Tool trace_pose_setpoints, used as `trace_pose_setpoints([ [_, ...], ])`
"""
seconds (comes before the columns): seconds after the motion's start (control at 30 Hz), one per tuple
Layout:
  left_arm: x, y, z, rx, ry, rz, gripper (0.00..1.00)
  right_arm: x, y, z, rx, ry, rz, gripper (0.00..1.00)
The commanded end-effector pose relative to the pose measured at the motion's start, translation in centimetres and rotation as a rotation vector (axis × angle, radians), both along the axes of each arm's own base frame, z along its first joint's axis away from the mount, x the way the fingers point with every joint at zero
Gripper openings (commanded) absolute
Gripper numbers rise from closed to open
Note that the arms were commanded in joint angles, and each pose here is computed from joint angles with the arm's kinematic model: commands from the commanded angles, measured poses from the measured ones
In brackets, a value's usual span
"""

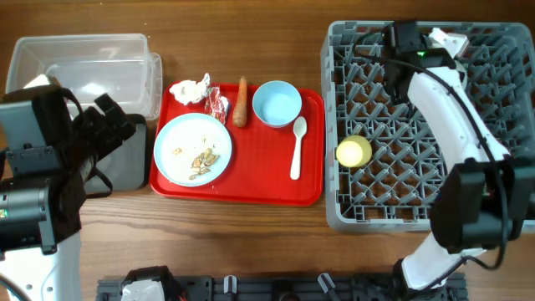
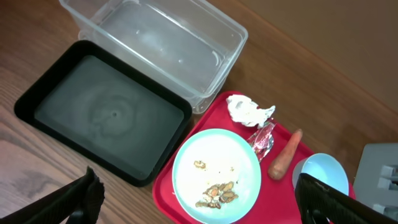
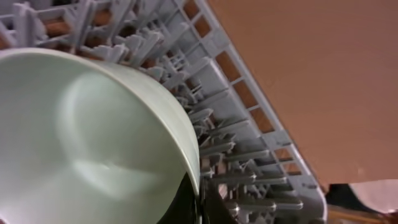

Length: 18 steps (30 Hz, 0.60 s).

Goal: Sort waste into correct bins and load items into the dishwasher rack
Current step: 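Carry the green bowl into the rack and release it upside down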

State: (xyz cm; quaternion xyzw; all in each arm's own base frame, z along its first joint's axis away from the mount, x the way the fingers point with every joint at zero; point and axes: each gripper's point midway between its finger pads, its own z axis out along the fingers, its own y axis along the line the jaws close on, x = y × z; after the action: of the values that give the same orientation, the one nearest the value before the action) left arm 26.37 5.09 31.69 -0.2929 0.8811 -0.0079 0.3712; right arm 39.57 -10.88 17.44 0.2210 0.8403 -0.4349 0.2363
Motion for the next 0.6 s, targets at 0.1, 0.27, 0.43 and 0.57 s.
trace_pose_setpoints([
  [0.1,-0.1,0.3,0.1,0.018,0.005,0.005,1.0,0.5,3.7,-3.1,0.063,0.094,0.093,0.04],
  [0.27,-0.1,0.3,0.1,0.018,0.006,0.005,1.0,0.6,7.2,-3.2,0.056,0.12,0.181,0.04],
  [0.43,-0.1,0.3,0.1,0.018,0.005,0.005,1.0,-0.4,8.4,-2.3,0.079,0.152,0.214,0.36],
  [0.57,-0.1,0.3,0.1,0.018,0.005,0.005,1.0,-0.6,10.5,0.0,0.248,0.076,0.263,0.49],
])
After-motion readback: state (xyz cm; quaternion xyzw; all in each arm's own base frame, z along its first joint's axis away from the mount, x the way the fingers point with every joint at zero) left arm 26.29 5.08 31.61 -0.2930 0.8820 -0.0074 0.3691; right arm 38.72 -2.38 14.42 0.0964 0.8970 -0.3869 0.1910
